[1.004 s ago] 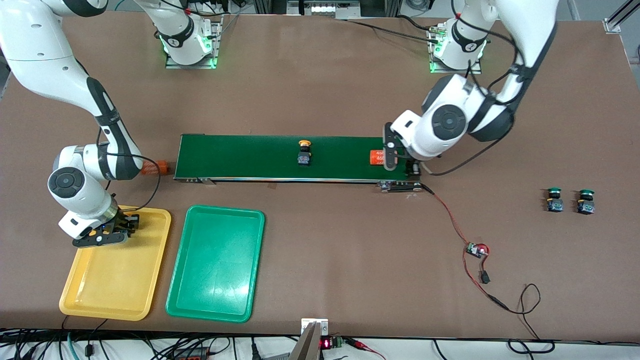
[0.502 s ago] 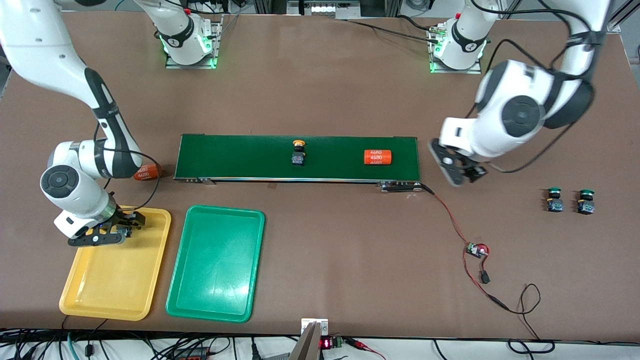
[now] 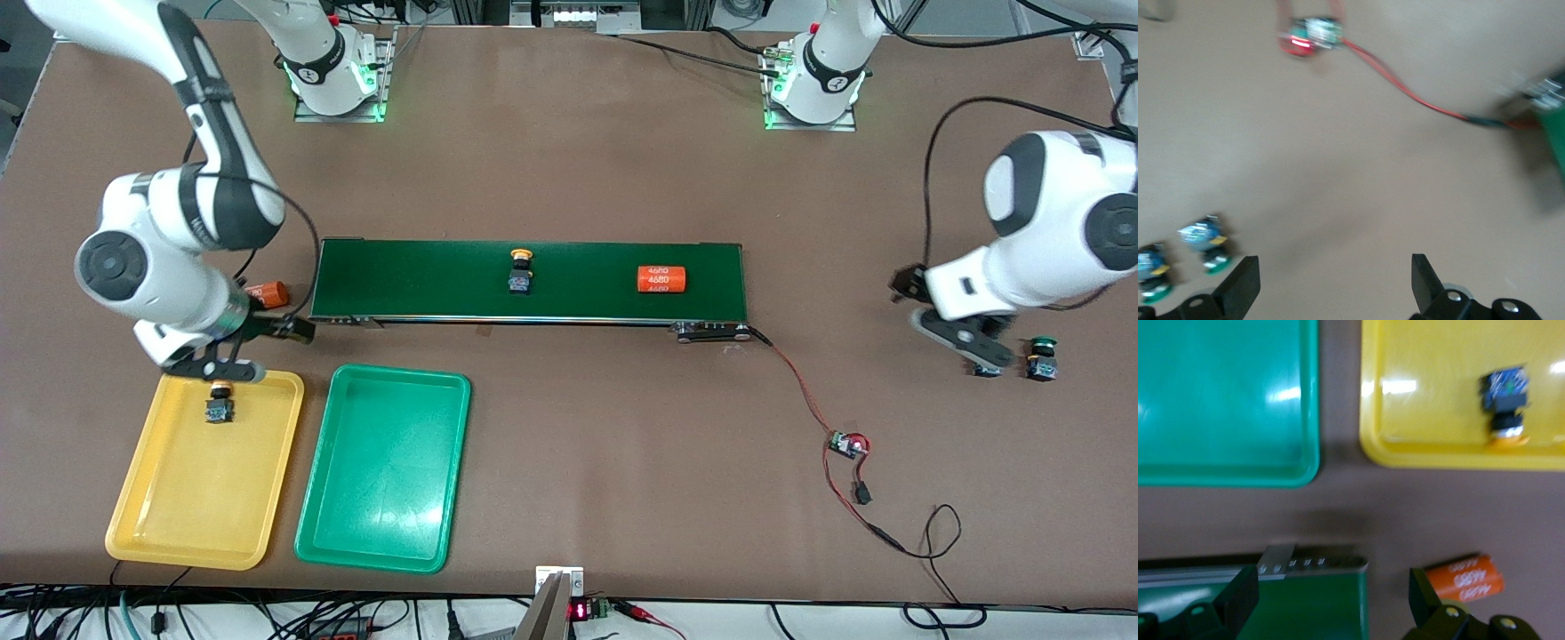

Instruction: Sort buttons by color to trays

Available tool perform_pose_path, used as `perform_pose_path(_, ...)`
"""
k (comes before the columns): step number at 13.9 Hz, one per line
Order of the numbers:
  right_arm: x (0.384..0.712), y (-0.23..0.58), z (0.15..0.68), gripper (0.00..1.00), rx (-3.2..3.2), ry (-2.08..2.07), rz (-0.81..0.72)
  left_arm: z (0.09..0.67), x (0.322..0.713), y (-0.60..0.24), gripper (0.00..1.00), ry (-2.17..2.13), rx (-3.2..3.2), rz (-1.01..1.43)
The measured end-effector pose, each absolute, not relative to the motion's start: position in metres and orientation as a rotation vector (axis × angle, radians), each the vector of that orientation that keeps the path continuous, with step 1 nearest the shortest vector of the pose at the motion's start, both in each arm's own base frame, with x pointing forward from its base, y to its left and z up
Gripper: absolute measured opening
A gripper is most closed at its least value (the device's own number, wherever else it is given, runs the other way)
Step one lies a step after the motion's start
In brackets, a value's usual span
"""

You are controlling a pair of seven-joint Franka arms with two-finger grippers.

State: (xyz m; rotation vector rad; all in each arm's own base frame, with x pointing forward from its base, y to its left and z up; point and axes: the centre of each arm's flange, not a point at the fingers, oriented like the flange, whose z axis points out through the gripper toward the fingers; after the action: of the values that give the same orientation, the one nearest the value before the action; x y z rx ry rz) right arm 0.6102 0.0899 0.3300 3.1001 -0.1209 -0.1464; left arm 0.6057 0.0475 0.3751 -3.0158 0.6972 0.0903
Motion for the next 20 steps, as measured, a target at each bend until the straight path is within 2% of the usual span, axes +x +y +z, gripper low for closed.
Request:
perform_pose_path(4, 0.551, 0.188, 0.326, 1.0, 3.089, -0.257, -0.197, 0.32, 0.63, 0.139, 1.0, 0.484, -2.93, -0.223)
perform_pose_path(8, 0.51, 0.25, 0.314, 1.0, 3.088, -0.354, -0.187, 0.272, 0.629, 0.17, 1.0, 0.381, -2.908, -0.233)
perform_pose_path(13, 0.487, 0.272, 0.293, 1.0, 3.118, -0.297, -0.157, 0.247, 0.615, 0.185, 1.0, 0.035, -2.963, -0.11)
perform_pose_path(20, 0.483, 0.298, 0.295, 1.0, 3.184, -0.179, -0.052, 0.211, 0.598, 0.211, 1.0, -0.095, -2.979, 0.023)
